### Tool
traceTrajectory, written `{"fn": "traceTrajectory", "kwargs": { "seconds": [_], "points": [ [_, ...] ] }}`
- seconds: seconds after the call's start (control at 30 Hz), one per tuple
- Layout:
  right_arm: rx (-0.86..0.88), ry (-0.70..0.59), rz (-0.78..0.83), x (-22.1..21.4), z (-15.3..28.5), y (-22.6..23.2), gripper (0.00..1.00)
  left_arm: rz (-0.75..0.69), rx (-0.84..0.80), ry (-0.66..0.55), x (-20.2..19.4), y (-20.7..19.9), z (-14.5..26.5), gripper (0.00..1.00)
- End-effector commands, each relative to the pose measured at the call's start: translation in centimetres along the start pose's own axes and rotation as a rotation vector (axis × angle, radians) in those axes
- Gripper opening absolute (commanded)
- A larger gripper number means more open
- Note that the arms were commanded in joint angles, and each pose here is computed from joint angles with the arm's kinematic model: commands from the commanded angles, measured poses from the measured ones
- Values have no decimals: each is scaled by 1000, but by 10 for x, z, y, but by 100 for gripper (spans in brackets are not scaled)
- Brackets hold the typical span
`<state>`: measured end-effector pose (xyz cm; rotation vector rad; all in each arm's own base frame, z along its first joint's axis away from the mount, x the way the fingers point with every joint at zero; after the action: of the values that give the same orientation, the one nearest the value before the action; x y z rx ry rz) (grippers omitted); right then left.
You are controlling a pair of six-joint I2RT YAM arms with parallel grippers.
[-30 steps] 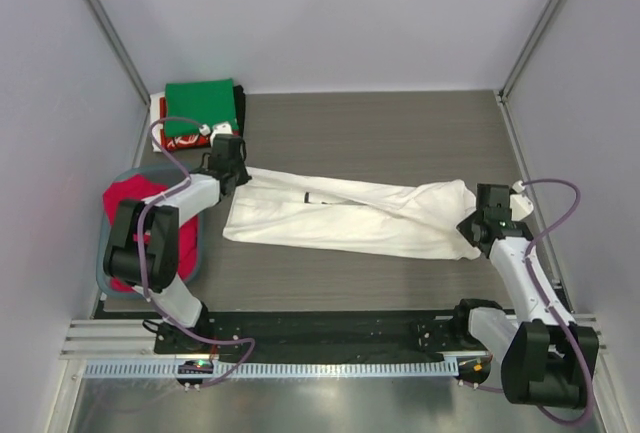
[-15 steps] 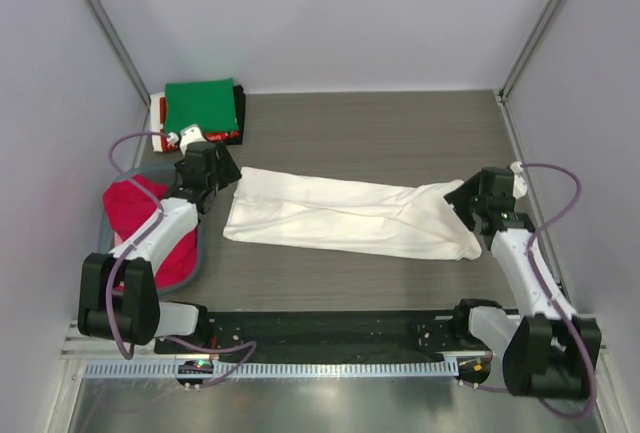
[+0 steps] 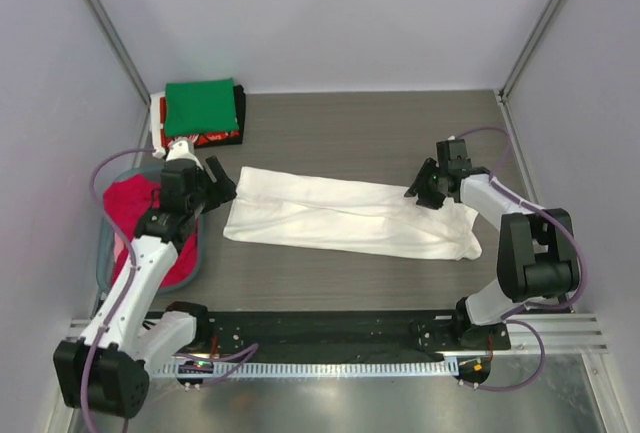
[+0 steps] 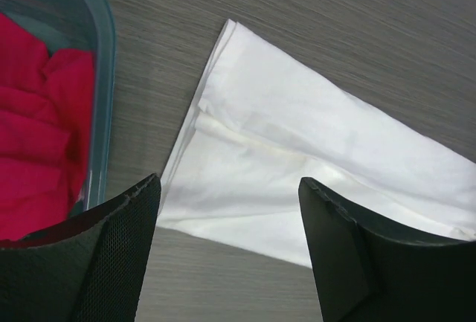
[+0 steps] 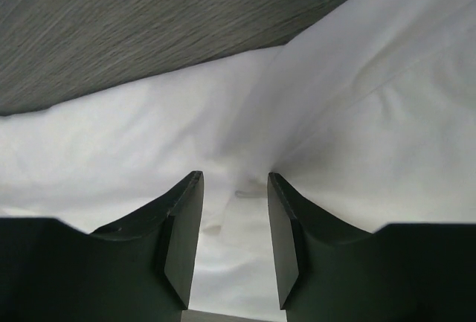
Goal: Fold and stack the t-shirts
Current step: Fold the tshirt
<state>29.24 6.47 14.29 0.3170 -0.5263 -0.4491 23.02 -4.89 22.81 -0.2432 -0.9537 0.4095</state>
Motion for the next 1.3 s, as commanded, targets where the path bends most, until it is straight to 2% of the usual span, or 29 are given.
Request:
{"fn": "traceTrajectory", "kwargs": {
  "seconds": [0.0, 0.23, 0.43, 0.77, 0.9, 0.97, 1.0, 1.03, 1.1, 1.23, 1.27],
  "points": [
    [-1, -45, 75, 13, 1, 3, 46, -30, -6, 36, -11, 10, 31, 76],
    [-17, -7, 101, -4, 0, -5, 44, -95, 21, -36, -11, 23, 65, 79],
    [11, 38, 106, -33, 15, -4, 42, -90, 18, -45, -11, 22, 63, 79],
    [118, 36, 100, -81, 84, 6, 42, -91, 13, -54, -10, 22, 64, 79],
    [78, -47, 122, -72, 103, 5, 44, -116, -150, 33, -11, 6, 58, 79],
    [46, -62, 129, -65, 100, 8, 45, -138, -146, 126, -18, -5, 40, 79],
    [-1, -105, 132, -56, 99, 9, 44, -160, -138, 127, -10, -15, 36, 79],
    [-19, -105, 132, -52, 96, 11, 44, -195, -78, 201, -17, -19, 18, 79],
    [-88, -80, 103, -40, 82, 8, 45, -254, -91, 252, -23, -41, 8, 80],
    [-178, -7, 1, -26, 54, -9, 45, -258, -93, 349, -25, -76, -33, 78],
    [-188, 4, -10, -25, 50, -11, 45, -273, -68, 413, -38, -80, -53, 78]
  ]
}}
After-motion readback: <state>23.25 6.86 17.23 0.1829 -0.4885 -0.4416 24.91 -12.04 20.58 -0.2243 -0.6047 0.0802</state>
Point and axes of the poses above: each gripper's point midway between its finger pads, its own z axis back along the fingers, its own y axis along the line the jaws close on, x = y × z, the point moved 10 cm from there along z, back along the fingers, and after that the axes turned 3 degrees about z, right-handed, at the moved point
